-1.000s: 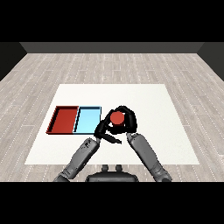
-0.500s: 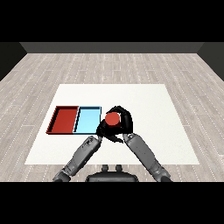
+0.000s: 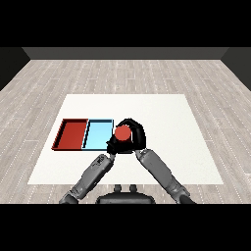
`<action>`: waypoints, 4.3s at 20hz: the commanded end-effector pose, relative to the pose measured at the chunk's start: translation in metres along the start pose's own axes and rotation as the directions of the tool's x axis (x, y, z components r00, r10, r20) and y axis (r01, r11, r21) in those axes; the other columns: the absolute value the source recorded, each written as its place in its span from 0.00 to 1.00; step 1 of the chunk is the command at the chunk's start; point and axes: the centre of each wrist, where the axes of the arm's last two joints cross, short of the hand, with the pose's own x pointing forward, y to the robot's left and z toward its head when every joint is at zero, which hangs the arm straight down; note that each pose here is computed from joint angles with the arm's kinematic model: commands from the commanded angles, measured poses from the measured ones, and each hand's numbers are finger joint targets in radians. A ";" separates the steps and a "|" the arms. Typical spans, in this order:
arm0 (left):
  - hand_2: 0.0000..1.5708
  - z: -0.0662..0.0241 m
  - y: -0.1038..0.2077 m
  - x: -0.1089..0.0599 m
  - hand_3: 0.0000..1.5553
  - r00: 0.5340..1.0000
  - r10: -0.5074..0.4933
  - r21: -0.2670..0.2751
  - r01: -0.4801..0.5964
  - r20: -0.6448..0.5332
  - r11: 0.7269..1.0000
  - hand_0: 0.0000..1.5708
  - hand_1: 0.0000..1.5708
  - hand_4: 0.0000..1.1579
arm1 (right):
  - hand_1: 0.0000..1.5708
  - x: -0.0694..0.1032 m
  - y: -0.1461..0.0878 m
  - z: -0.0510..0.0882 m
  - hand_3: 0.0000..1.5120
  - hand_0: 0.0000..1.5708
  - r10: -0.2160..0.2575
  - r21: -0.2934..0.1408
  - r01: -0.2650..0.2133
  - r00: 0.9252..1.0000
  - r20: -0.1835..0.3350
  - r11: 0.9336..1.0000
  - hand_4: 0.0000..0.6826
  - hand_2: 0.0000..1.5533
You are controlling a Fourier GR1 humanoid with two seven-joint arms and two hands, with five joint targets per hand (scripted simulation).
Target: Pick the red can and put it in the red box
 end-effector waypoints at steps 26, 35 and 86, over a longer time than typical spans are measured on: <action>1.00 -0.0055 -0.008 0.017 0.96 0.998 -0.068 0.124 0.067 -0.002 0.990 1.00 1.00 0.97 | 0.00 -0.006 -0.010 -0.006 0.00 0.00 0.111 0.047 -0.108 0.991 -0.076 0.993 0.00 0.00; 1.00 -0.0204 0.011 0.010 0.96 0.999 -0.048 0.112 0.045 0.022 0.993 1.00 1.00 0.98 | 0.00 0.003 -0.022 0.000 0.00 0.00 0.119 -0.031 -0.122 0.990 -0.069 0.992 0.00 0.00; 0.55 0.0338 0.317 -0.019 0.60 0.562 -0.396 0.338 0.794 -0.727 0.505 0.53 0.53 0.71 | 0.00 -0.022 -0.182 0.072 0.00 0.00 0.263 -0.200 -0.289 0.954 -0.144 0.936 0.00 0.00</action>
